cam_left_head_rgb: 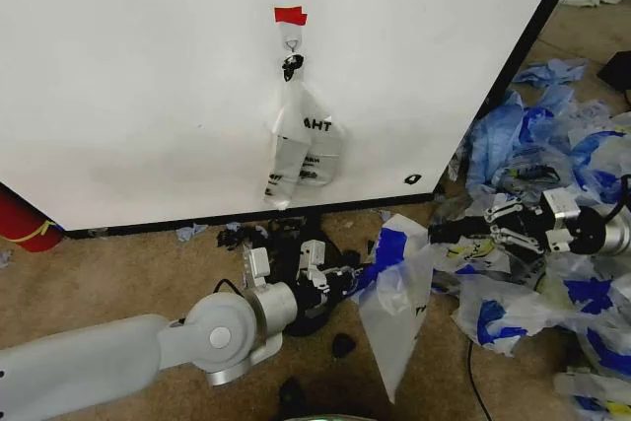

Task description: Pick up the garbage bag from the wall and place it over the trash bin.

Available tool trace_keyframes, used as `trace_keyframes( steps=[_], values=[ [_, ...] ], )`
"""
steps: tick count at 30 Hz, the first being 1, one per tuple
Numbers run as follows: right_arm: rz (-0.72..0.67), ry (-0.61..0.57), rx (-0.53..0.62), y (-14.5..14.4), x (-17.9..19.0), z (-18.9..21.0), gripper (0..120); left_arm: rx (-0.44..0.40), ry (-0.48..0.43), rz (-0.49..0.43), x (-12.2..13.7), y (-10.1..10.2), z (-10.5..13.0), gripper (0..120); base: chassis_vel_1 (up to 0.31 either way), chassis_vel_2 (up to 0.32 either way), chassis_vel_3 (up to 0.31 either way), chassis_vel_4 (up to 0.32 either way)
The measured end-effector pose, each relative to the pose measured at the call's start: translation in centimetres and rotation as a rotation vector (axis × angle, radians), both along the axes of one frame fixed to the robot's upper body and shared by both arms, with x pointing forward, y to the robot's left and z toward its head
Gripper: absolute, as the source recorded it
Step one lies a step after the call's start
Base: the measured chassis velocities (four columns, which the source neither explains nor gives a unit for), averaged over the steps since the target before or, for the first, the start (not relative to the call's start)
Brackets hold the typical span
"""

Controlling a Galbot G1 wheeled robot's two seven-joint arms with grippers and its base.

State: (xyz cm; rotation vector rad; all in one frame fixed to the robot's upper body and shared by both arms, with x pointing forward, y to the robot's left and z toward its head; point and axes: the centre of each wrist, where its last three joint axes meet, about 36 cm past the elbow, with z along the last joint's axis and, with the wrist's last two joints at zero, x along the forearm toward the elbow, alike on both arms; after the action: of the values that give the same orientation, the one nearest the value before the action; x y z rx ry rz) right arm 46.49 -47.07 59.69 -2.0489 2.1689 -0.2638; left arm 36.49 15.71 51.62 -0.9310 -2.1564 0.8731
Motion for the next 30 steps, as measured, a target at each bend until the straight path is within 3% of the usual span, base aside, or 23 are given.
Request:
trace_keyframes(
  steps=[19,30],
  values=[
    [-0.048,0.007,-0.023,-2.8,0.6,-1.6,0,0.010,-0.035,0.086,0.6,2.3,0.9,0,0.000,0.000,0.000,0.000],
    [-0.079,0.012,-0.029,-4.4,0.9,-2.8,0,0.010,-0.075,0.154,0.5,4.5,2.4,0,0.000,0.000,0.000,0.000]
  ],
)
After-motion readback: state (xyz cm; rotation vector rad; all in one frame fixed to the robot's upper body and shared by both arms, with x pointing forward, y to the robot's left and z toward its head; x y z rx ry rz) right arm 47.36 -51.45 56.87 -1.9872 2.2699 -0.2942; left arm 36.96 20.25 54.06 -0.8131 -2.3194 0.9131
